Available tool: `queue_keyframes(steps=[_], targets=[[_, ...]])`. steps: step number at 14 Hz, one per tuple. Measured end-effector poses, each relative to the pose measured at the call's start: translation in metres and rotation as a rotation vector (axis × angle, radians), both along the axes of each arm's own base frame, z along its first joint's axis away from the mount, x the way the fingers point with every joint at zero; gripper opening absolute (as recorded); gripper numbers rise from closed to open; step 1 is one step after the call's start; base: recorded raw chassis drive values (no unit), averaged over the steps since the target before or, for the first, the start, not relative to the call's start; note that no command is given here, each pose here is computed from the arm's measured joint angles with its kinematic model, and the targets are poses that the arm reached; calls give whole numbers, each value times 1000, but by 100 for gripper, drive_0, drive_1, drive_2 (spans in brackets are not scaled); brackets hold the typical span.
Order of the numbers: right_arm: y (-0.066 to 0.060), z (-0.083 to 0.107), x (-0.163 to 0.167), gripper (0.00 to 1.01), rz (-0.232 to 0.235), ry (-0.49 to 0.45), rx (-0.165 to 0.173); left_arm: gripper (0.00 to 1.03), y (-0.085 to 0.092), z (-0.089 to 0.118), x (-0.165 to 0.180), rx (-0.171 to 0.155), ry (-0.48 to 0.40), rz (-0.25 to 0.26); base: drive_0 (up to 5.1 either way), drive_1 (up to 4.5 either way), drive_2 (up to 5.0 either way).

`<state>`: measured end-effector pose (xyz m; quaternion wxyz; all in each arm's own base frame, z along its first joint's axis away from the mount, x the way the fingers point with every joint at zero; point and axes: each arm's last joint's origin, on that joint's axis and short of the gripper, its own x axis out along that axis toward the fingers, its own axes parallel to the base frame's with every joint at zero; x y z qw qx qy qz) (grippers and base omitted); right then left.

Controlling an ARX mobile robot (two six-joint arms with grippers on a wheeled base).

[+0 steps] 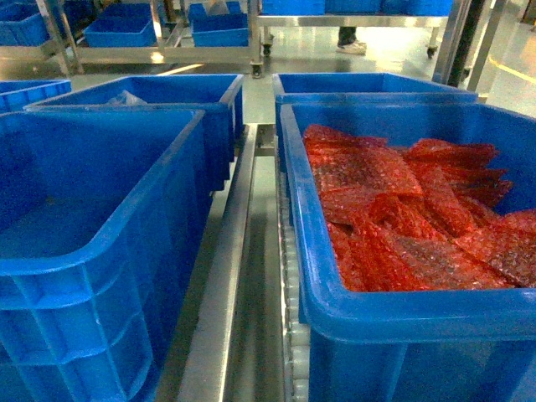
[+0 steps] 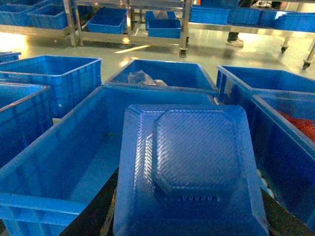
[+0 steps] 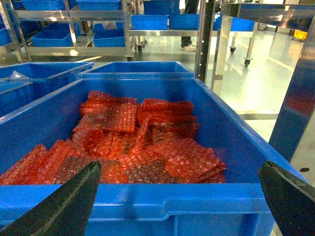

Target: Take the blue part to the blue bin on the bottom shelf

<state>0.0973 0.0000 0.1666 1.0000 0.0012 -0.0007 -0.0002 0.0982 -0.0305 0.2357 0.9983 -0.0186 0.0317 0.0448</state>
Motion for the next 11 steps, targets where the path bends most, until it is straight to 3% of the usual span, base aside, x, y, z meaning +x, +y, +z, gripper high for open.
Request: queue_keyframes(steps=[11], targets=[[0,0,0,98,0,0,0,43,0,0,0,0,0,0,0,0,0]])
